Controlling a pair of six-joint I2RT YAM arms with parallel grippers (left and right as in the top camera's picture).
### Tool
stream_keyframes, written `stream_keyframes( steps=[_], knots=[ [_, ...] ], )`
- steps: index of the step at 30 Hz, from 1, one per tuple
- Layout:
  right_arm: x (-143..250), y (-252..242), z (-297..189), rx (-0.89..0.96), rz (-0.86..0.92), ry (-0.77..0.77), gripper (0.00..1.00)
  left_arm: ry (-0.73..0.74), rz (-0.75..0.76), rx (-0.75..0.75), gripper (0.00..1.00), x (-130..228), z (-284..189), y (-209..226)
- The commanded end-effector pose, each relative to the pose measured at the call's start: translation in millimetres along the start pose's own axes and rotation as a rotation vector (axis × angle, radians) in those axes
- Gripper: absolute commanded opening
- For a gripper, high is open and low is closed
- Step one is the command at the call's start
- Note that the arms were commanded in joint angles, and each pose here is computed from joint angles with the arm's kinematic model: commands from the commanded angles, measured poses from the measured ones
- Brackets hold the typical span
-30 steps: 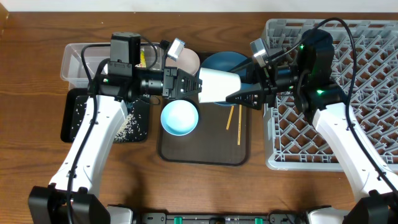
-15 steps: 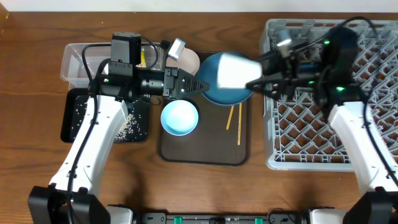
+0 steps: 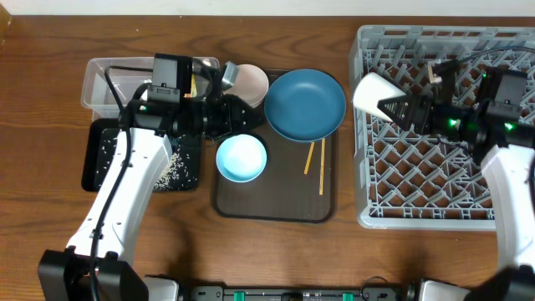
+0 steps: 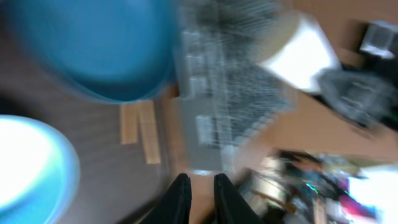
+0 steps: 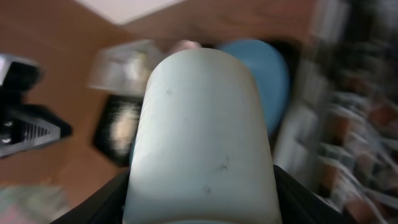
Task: Sort waste into correct bins and load items into the dishwasher rack
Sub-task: 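Lower the white cup into the dishwasher rack with the right gripper and release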
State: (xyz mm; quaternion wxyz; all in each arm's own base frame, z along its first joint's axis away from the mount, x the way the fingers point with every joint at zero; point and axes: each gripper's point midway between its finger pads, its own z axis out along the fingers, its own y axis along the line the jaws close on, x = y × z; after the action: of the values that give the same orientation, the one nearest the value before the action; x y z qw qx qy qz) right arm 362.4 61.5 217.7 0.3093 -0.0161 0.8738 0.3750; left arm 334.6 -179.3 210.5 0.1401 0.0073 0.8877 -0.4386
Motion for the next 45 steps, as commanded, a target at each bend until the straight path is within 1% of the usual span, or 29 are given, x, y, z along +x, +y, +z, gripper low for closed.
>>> stream_keyframes(
  steps=[1,4,6,12,17,21,24,30,32,35,41,45],
  knots=[
    [-18,-3,-35,0.283,-0.062,-0.086,0.42,-0.094,-0.013,-0.307,0.17,-14,-9,51],
    [-11,-1,-54,0.442,-0.029,-0.081,0.41,-0.105,-0.029,-0.398,0.17,-13,-15,67],
    [-2,3,-60,0.514,-0.017,-0.054,0.4,-0.109,-0.034,-0.432,0.17,-12,-17,73],
    [38,13,-61,0.649,0.043,0.084,0.4,-0.124,-0.041,-0.518,0.17,-12,-24,87],
    [64,15,-74,0.698,0.11,0.181,0.39,-0.102,-0.031,-0.532,0.17,-6,-22,94],
    [78,16,-82,0.719,0.146,0.242,0.38,-0.081,-0.019,-0.539,0.17,-1,-19,99],
    [86,10,-79,0.737,0.167,0.299,0.38,-0.07,-0.026,-0.543,0.17,4,-18,103],
    [106,-10,-62,0.778,0.219,0.483,0.38,-0.063,-0.027,-0.545,0.17,6,-17,105],
    [110,-16,-58,0.788,0.234,0.522,0.36,-0.063,-0.027,-0.545,0.17,6,-17,105],
    [108,-22,-51,0.791,0.24,0.524,0.36,-0.063,-0.027,-0.545,0.17,6,-17,105],
    [87,-31,-41,0.774,0.215,0.438,0.37,-0.063,-0.027,-0.545,0.17,6,-17,105],
    [86,-36,-36,0.774,0.206,0.45,0.37,-0.063,-0.027,-0.545,0.17,6,-17,104]
  ],
)
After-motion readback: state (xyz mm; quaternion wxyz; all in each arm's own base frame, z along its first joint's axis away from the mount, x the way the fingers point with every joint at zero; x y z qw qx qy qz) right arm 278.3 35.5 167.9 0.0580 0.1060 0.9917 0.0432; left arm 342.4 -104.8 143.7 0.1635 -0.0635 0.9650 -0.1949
